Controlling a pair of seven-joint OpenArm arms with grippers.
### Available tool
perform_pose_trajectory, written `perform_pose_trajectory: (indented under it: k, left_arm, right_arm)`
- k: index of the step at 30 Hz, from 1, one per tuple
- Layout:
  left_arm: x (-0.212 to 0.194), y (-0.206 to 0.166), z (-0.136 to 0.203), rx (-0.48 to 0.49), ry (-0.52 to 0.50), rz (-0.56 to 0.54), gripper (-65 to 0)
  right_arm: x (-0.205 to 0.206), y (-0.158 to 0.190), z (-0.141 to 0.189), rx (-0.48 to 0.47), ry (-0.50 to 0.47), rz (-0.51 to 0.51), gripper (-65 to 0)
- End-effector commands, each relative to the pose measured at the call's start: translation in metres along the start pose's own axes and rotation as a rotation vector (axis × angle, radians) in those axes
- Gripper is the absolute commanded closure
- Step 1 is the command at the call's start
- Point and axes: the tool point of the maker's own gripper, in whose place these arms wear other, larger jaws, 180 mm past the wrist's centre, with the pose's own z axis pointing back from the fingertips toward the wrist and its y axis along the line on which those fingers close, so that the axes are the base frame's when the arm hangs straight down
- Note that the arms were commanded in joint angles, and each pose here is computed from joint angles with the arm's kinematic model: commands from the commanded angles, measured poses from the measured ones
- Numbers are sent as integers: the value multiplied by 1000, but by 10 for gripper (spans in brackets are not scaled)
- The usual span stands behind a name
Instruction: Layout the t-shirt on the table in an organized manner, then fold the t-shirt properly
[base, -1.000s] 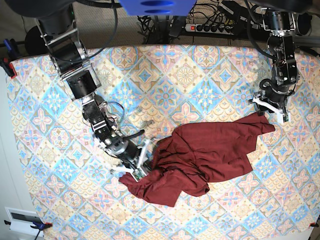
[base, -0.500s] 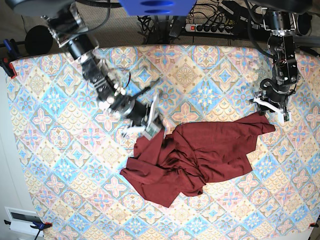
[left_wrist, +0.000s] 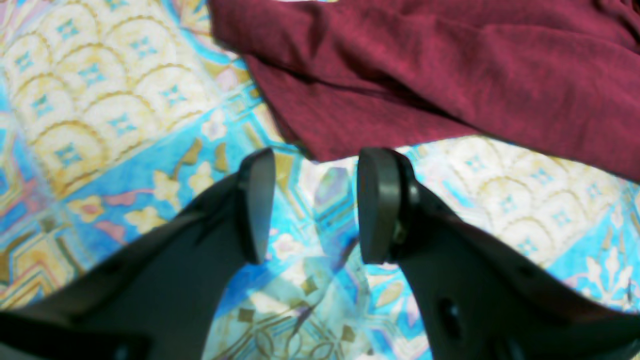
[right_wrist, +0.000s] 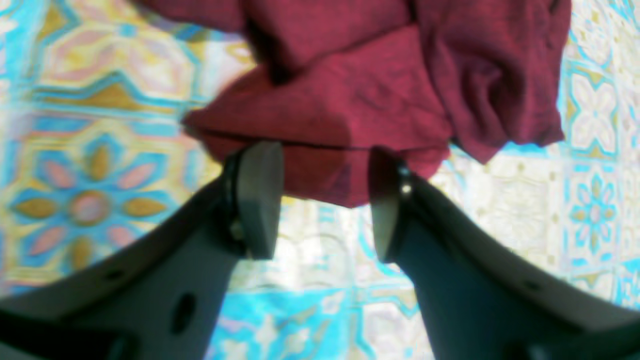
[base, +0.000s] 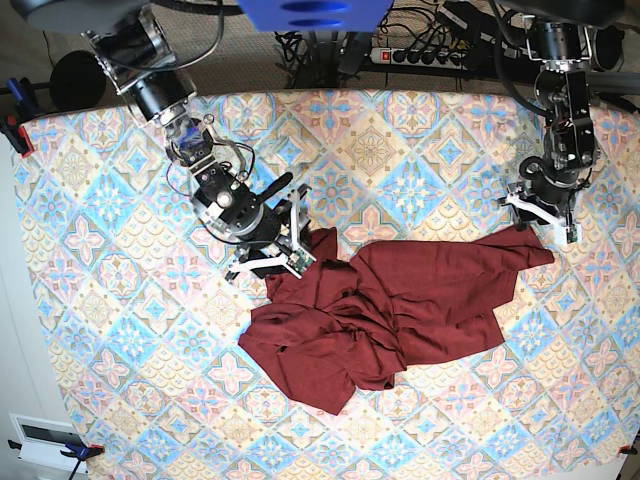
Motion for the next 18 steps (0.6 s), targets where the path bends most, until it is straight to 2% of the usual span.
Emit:
perform_pose_trajectory:
  k: [1,9,14,18]
  left_arm:
    - [18,2,3,-1,-50,-15,-270]
    - [18,2,3,0,-48,-15,-270]
    - [18,2,3,0,-48,-15,-270]
    - [17,1,3,-3,-47,-12,-270]
  right_arm:
    - [14,-16,1,-33,-33,12,-273]
    - [48,-71,-5,-118,-86,47,-273]
    - [56,-96,-13,-147,-79,51,-273]
    - [73,-103,-21,-149,-118,38,-274]
